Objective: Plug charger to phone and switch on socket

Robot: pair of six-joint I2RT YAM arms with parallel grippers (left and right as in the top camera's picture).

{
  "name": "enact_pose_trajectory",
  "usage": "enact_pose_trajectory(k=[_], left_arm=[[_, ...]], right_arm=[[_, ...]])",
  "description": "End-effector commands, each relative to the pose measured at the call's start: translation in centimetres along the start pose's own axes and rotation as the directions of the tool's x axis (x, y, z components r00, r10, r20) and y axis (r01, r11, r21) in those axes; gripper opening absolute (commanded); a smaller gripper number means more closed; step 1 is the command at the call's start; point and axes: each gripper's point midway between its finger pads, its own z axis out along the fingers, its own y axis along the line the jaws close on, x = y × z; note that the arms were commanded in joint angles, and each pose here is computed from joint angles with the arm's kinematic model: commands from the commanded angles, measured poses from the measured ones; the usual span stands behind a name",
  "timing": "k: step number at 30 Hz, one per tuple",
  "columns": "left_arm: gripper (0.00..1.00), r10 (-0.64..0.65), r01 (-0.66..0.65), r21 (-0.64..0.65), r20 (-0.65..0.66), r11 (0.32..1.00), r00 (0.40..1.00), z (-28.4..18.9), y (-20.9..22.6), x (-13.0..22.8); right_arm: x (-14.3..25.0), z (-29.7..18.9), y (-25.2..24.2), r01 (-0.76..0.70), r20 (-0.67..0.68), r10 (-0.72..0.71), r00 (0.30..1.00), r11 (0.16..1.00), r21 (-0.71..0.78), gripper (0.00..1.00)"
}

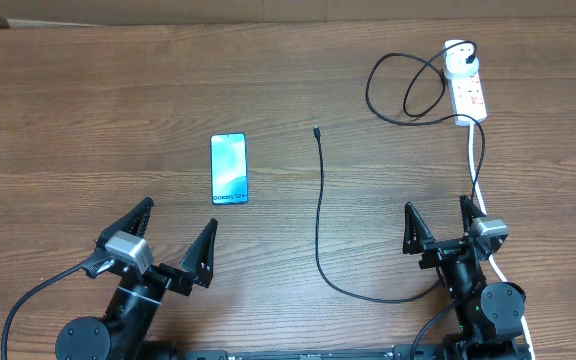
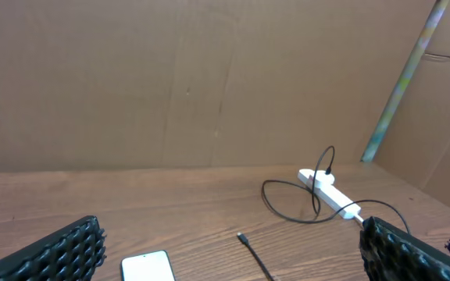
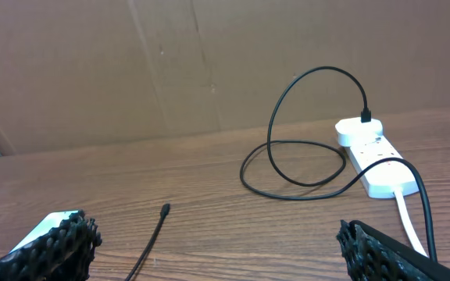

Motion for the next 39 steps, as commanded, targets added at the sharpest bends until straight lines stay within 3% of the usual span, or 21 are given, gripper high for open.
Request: enact_pose_trajectory(k=[1,22,30,39], left_arm=[[1.00,0.021,-0.021,-0.010,0.006,1.000,1.000,-0.1,0.0,-0.6],[1.00,-0.083,0.057,-0.114,-0.242,0.992,0.967,-1.0,1.9,5.9],[1.00,0.043,-0.076,-0.096,-0.302,0.993,0.952,-1.4,2.2,7.1],[1.00,0.033,-0.073,-0.110,-0.333,0.991,0.942,-1.2,2.9,8.7]], right_arm=[[0.3,0.0,0.1,0.005,-0.003,-0.005,1.000,1.000,-0.010,1.00],[0.3,0.0,0.1,0.005,-0.003,-0.005,1.000,1.000,-0.010,1.00],[0.3,0.0,0.1,0.005,-0.003,-0.005,1.000,1.000,-0.010,1.00],[0.3,0.0,0.1,0.005,-0.003,-0.005,1.000,1.000,-0.010,1.00]])
